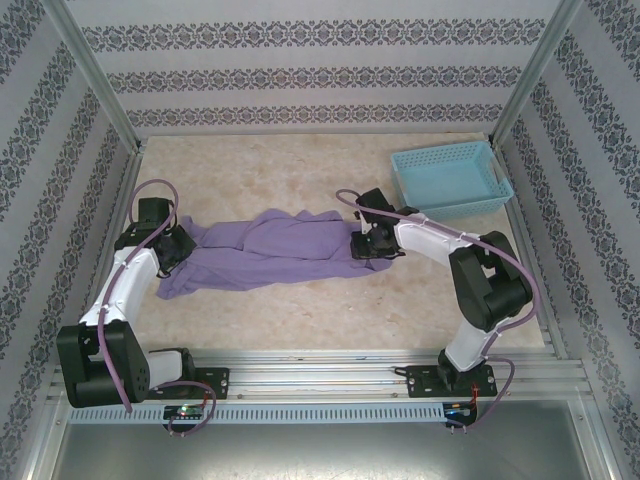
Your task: Fold the inside-out t-shirt
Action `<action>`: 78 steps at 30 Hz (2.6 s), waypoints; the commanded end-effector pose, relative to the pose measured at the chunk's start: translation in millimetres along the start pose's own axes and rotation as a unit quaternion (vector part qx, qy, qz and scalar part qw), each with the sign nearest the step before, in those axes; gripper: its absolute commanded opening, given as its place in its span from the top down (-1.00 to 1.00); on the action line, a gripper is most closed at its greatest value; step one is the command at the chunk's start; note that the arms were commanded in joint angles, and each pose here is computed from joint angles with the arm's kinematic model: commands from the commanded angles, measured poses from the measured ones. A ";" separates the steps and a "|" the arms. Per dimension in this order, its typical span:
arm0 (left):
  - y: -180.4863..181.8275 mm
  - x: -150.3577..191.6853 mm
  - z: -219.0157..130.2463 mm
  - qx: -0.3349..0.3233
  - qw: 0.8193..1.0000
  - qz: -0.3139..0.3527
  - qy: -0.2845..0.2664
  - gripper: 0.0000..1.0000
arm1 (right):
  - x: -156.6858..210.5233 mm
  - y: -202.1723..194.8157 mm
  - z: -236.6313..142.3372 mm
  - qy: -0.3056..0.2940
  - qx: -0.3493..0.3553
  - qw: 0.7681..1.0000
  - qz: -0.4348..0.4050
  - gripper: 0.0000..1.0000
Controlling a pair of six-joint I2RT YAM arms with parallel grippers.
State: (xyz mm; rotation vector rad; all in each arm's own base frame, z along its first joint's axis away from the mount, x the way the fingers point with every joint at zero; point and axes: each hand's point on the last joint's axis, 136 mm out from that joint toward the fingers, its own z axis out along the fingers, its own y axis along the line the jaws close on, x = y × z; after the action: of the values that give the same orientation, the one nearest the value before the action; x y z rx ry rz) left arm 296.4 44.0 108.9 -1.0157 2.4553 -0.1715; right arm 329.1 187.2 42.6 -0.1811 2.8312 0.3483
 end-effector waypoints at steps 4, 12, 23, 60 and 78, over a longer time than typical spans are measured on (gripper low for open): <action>0.7 -0.6 0.6 0.000 1.000 0.008 -0.001 1.00 | -16.4 16.6 -28.8 -0.040 0.018 0.998 -0.045 0.94; 1.4 1.1 1.1 0.000 1.000 0.008 0.001 1.00 | -28.8 51.5 -57.9 -0.079 0.051 0.989 -0.116 1.00; 1.7 3.6 2.0 0.003 1.000 0.007 0.003 1.00 | -27.6 105.7 -25.6 -0.055 0.027 0.984 -0.167 1.00; 3.7 -0.1 -10.9 0.004 1.000 0.008 -0.018 1.00 | -55.5 -84.4 -1.7 0.010 0.266 0.963 -0.045 0.25; 9.7 -5.7 -19.1 -0.008 0.999 0.006 -0.043 1.00 | -29.3 -78.6 -66.7 -0.036 0.174 0.984 -0.002 0.61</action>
State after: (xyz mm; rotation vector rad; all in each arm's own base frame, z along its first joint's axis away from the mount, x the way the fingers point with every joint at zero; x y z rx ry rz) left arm 291.5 49.2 126.7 -0.9972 2.3802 -0.1465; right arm 366.2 96.5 102.6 -0.1065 2.7200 -0.2093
